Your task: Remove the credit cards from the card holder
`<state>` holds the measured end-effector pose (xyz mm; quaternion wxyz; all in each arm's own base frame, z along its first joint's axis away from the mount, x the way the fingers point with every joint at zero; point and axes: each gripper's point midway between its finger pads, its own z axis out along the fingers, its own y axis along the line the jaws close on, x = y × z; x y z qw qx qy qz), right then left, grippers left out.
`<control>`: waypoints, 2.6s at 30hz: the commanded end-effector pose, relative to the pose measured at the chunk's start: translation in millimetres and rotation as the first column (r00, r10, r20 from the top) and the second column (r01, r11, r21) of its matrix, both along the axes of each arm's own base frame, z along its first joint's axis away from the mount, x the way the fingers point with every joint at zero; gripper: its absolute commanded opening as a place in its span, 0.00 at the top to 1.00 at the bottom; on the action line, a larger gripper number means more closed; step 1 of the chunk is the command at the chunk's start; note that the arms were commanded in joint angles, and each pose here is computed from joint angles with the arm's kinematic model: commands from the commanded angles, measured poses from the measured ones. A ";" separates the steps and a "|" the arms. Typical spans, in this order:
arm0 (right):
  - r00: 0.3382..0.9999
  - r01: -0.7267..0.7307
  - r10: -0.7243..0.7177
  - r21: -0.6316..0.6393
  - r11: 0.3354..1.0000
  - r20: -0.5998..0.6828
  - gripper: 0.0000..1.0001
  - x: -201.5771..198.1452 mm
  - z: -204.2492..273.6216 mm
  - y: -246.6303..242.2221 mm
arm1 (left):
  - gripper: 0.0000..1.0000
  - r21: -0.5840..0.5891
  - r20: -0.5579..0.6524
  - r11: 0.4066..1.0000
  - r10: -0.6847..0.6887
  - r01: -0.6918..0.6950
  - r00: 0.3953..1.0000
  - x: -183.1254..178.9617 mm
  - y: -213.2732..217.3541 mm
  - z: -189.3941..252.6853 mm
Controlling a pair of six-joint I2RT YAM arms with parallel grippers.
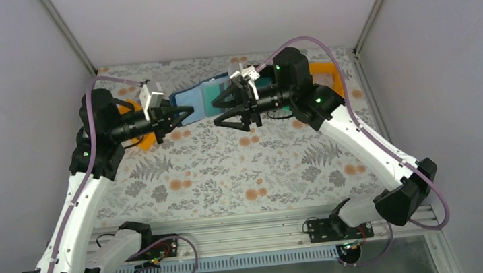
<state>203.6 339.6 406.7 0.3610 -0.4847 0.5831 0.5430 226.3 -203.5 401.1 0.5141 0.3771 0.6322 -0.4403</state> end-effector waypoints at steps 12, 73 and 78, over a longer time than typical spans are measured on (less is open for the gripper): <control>0.972 0.216 -0.216 0.005 0.976 0.096 0.18 13.5 13.0 -31.7 | 0.98 -0.018 0.060 1.000 -0.015 0.016 0.998 -7.8 1.2 10.5; 0.997 0.032 -0.029 -0.030 0.999 0.072 0.32 -8.9 12.6 47.0 | 0.98 -0.042 -0.034 0.999 0.004 -0.005 0.999 1.3 1.0 -13.5; 0.993 0.008 -0.002 -0.054 0.998 0.118 0.32 -17.1 24.5 54.5 | 0.98 -0.098 -0.040 0.994 -0.043 0.039 0.998 -5.3 0.2 -3.8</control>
